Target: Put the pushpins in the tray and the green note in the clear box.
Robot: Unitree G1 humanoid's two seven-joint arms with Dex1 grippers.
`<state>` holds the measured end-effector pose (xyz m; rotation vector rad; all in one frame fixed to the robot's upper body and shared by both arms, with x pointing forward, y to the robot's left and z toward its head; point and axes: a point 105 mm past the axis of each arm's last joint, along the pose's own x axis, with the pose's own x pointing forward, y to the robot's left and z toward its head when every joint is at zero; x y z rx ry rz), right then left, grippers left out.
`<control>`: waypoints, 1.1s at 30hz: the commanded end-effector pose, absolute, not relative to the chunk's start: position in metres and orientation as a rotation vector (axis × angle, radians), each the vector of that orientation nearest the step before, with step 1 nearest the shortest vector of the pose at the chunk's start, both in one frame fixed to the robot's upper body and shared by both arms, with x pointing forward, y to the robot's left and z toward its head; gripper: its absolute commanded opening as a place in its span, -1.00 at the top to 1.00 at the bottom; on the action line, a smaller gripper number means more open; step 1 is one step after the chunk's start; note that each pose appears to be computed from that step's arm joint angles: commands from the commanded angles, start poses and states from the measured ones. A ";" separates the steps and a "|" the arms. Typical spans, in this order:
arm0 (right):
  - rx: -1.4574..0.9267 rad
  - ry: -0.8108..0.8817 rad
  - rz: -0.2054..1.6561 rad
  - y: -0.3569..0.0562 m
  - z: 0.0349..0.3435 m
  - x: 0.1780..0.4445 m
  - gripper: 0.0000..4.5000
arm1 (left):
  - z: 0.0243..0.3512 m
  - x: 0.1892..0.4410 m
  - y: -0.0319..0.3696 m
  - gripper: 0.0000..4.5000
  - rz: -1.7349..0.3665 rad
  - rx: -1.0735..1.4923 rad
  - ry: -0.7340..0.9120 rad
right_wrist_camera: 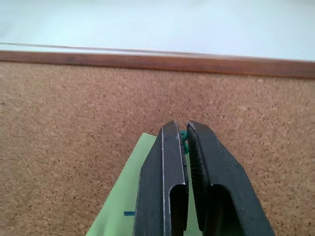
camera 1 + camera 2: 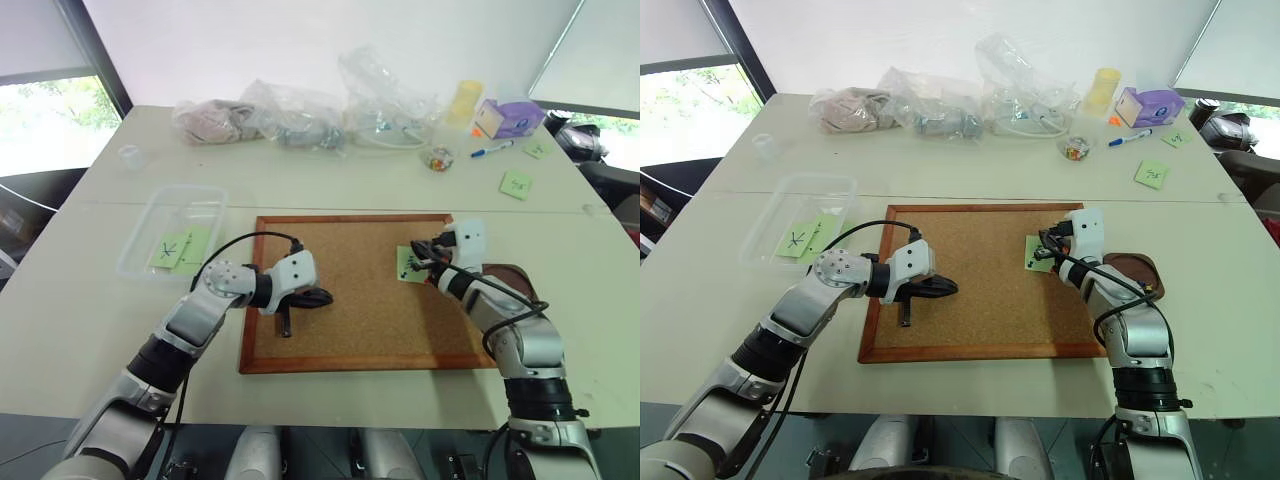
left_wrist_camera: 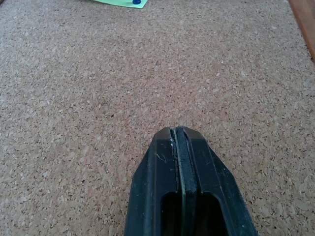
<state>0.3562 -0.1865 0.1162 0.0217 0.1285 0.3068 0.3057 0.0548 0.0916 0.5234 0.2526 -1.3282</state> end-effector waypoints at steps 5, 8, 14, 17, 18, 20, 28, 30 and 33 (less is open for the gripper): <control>0.016 -0.014 0.291 -0.189 0.146 0.356 0.90 | 0.079 0.299 0.054 1.00 -1.336 0.432 0.339; 0.013 -0.007 0.304 -0.187 0.144 0.355 0.90 | 0.079 0.298 0.054 1.00 -1.335 0.420 0.347; 0.021 -0.100 0.147 -0.224 0.165 0.337 0.90 | 0.079 0.298 0.056 1.00 -1.330 0.448 0.338; -0.007 -0.098 0.020 -0.257 0.166 0.314 0.90 | 0.080 0.299 0.056 1.00 -1.323 0.457 0.331; -0.017 -0.093 -0.005 -0.264 0.166 0.307 0.90 | 0.081 0.299 0.056 1.00 -1.323 0.461 0.328; -0.036 -0.058 -0.053 -0.277 0.160 0.293 0.90 | 0.082 0.299 0.055 1.00 -1.325 0.464 0.324; 0.030 0.086 -0.162 -0.298 0.126 0.280 0.90 | 0.081 0.302 0.052 1.00 -1.331 0.478 0.316; 0.052 0.099 -0.176 -0.301 0.121 0.282 0.90 | 0.082 0.303 0.051 1.00 -1.332 0.480 0.313; 0.089 0.138 -0.188 -0.303 0.112 0.284 0.80 | 0.082 0.305 0.051 1.00 -1.329 0.483 0.311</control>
